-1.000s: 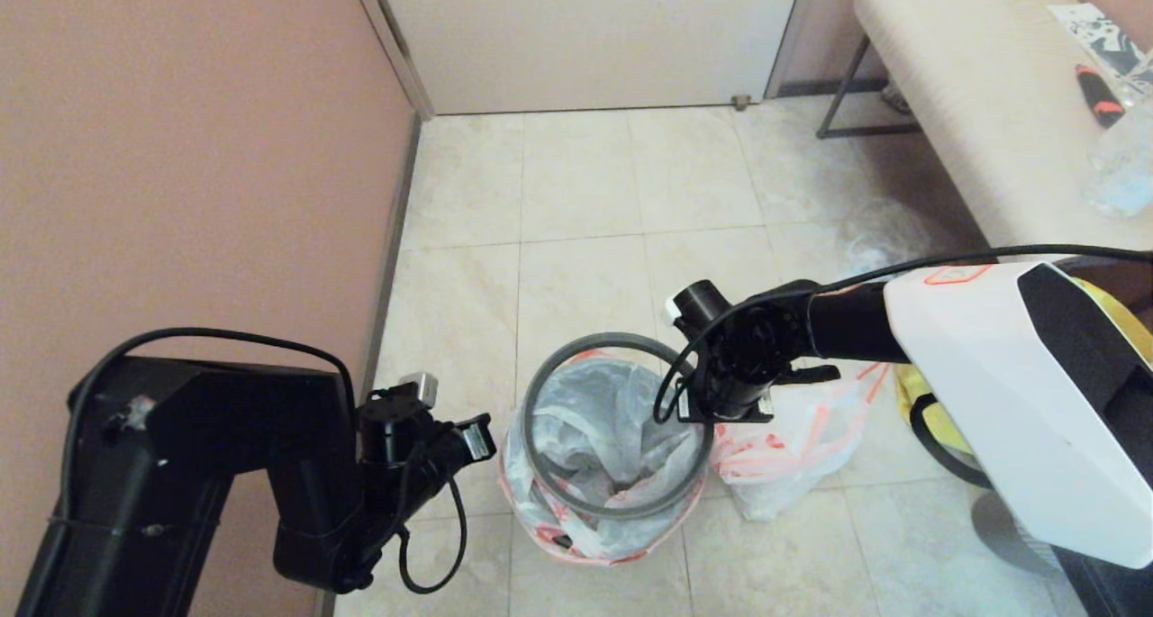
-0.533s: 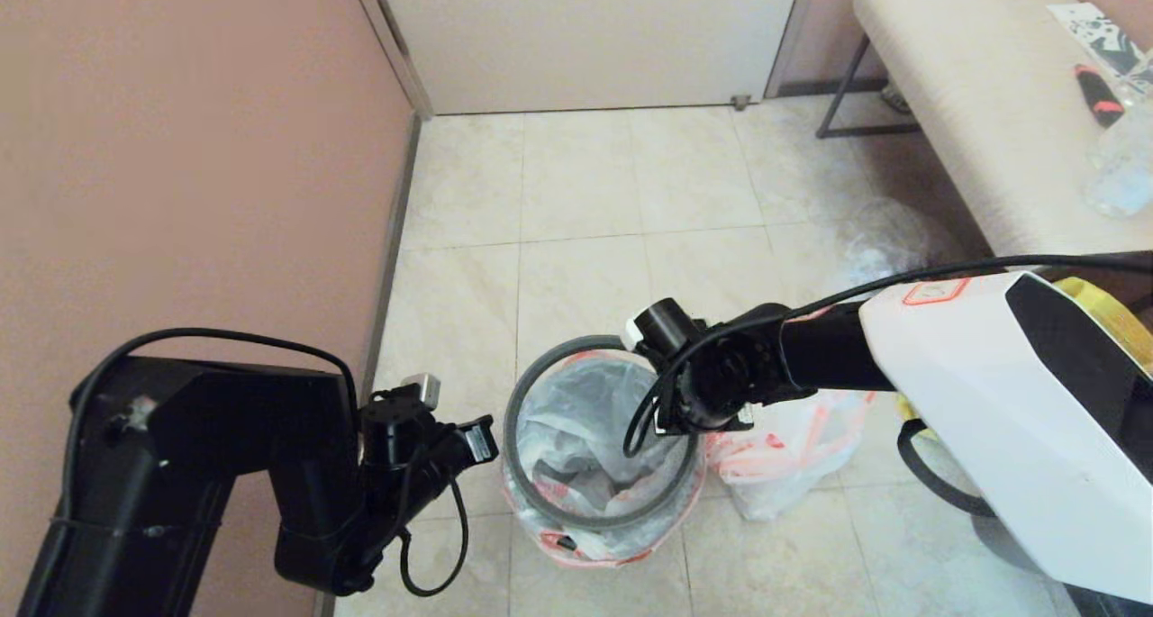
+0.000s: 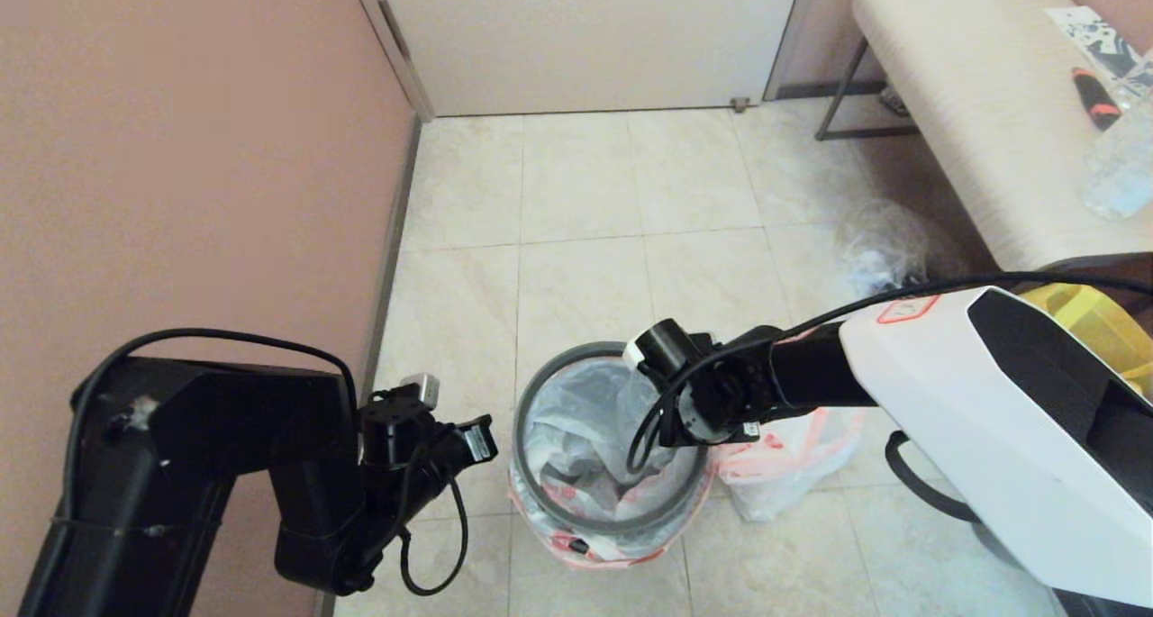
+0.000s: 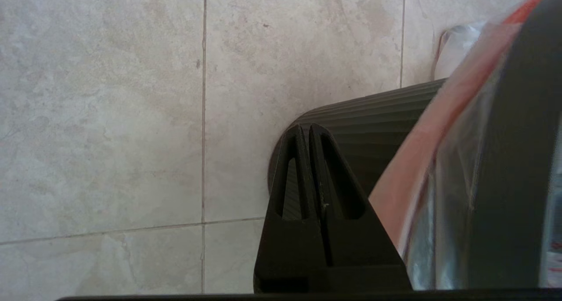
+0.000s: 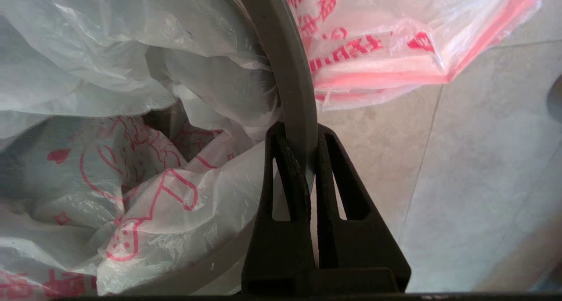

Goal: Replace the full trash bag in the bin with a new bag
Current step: Place the trash can ring on the trash can

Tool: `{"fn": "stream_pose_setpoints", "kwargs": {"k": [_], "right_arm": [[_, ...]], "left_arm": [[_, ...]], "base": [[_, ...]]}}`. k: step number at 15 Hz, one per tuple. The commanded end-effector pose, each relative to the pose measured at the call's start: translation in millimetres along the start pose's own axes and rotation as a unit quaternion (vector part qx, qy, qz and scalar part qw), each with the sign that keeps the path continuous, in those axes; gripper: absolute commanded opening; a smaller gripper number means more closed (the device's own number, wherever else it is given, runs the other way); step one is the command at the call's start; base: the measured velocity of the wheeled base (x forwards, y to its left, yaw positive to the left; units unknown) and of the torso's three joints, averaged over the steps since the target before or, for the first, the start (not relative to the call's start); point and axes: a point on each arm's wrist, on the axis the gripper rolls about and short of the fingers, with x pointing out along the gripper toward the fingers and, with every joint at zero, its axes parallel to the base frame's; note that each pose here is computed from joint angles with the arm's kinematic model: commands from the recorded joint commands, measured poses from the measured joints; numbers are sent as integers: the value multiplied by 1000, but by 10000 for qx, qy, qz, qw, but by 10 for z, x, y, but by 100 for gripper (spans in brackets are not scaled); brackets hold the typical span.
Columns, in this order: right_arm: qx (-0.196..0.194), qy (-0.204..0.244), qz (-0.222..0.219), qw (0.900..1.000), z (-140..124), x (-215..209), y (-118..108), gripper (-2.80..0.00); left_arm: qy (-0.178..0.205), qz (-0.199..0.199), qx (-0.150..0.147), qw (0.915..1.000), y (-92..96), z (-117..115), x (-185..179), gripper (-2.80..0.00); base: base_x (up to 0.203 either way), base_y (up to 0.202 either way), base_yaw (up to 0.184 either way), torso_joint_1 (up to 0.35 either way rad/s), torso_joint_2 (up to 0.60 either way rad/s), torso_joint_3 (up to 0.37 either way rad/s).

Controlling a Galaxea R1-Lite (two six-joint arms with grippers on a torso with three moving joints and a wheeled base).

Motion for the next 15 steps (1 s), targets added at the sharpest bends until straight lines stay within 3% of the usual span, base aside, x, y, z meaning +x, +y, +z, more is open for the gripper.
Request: {"fn": "stream_pose_setpoints", "kwargs": {"k": [1, 10, 15], "right_arm": [[-41, 86, -49, 9999, -75, 120, 37, -280], [8, -83, 210, 9997, -84, -307, 102, -280], [60, -56, 161, 9998, -94, -277, 88, -280]], "left_arm": [[-34, -11, -14, 10000, 2, 4, 3, -280], [-24, -15, -12, 10000, -2, -2, 7, -280], [-18, -13, -12, 10000, -1, -4, 5, -280]], "base": [[0, 0, 0, 0, 0, 0], [0, 0, 0, 0, 0, 0], [0, 0, 0, 0, 0, 0]]}}
